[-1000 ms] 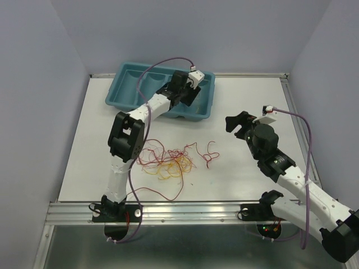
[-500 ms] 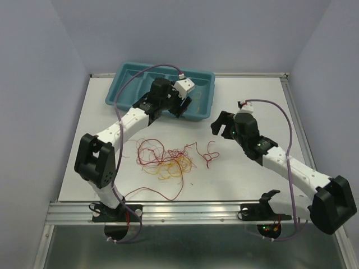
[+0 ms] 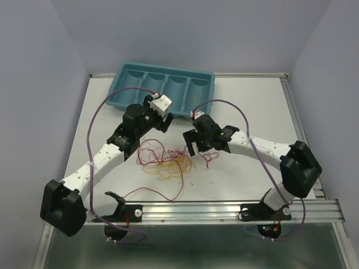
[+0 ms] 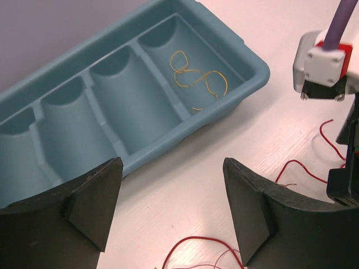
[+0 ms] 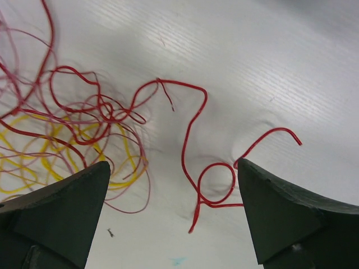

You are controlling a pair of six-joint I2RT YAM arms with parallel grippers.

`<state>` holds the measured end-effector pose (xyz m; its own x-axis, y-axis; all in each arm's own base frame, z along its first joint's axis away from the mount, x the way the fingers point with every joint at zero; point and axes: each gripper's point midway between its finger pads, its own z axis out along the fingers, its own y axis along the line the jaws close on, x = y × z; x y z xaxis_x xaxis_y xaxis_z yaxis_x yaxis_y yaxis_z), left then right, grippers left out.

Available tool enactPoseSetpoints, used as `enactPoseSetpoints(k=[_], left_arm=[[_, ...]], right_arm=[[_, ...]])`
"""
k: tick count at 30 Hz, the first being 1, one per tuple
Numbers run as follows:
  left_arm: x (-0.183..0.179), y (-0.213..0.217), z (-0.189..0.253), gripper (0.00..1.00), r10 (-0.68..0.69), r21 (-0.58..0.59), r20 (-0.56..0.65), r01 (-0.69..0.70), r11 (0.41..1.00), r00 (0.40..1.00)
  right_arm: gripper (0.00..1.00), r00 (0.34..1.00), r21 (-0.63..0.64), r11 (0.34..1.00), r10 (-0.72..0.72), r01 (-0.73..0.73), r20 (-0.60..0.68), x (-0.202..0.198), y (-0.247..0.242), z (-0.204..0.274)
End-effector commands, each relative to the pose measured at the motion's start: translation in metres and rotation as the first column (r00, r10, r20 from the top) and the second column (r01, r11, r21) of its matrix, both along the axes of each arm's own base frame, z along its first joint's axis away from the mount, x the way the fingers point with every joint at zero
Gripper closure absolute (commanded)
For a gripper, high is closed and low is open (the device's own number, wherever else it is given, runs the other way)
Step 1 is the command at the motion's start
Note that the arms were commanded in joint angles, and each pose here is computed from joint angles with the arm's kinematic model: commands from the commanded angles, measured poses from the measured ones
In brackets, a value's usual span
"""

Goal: Untangle the cables

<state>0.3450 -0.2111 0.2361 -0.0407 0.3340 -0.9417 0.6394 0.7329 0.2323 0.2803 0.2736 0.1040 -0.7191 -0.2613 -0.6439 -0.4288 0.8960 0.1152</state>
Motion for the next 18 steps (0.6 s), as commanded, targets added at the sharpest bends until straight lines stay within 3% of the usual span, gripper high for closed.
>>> enactPoseSetpoints(k=[1, 8, 12, 13, 14, 17, 18], left_arm=[[0.006, 0.009, 0.019, 0.16, 0.068, -0.093, 0.105, -0.058, 0.994, 0.992], [0.012, 0.013, 0.013, 0.16, 0.088, -0.078, 0.102, -0.08, 0.994, 0.991], [0.012, 0.011, 0.011, 0.16, 0.076, -0.075, 0.098, -0.068, 0.995, 0.992], [0.013, 0.011, 0.01, 0.16, 0.078, -0.073, 0.1, -0.071, 0.995, 0.992], [0.013, 0.011, 0.01, 0.16, 0.078, -0.073, 0.1, -0.071, 0.995, 0.992], [0.013, 0.011, 0.01, 0.16, 0.074, -0.075, 0.099, -0.067, 0.995, 0.992], [0.011, 0.009, 0.011, 0.16, 0.063, -0.075, 0.1, -0.056, 0.996, 0.993]], right_arm=[[0.0, 1.0, -0.166, 0.986, -0.015, 0.013, -0.014, -0.007, -0.023, -0.007], [0.01, 0.995, -0.314, 0.948, -0.08, 0.058, -0.058, -0.005, -0.042, -0.045], [0.14, 0.989, -0.367, 0.93, -0.069, 0.015, -0.134, -0.013, -0.043, -0.07], [0.23, 0.988, -0.372, 0.928, -0.068, 0.011, -0.141, -0.013, -0.044, -0.072], [0.49, 0.988, -0.371, 0.929, -0.068, 0.012, -0.138, -0.012, -0.043, -0.071], [1.0, 0.993, -0.341, 0.94, -0.068, 0.031, -0.098, -0.007, -0.04, -0.054], [0.99, 0.995, -0.321, 0.946, -0.069, 0.042, -0.073, -0.004, -0.038, -0.045]])
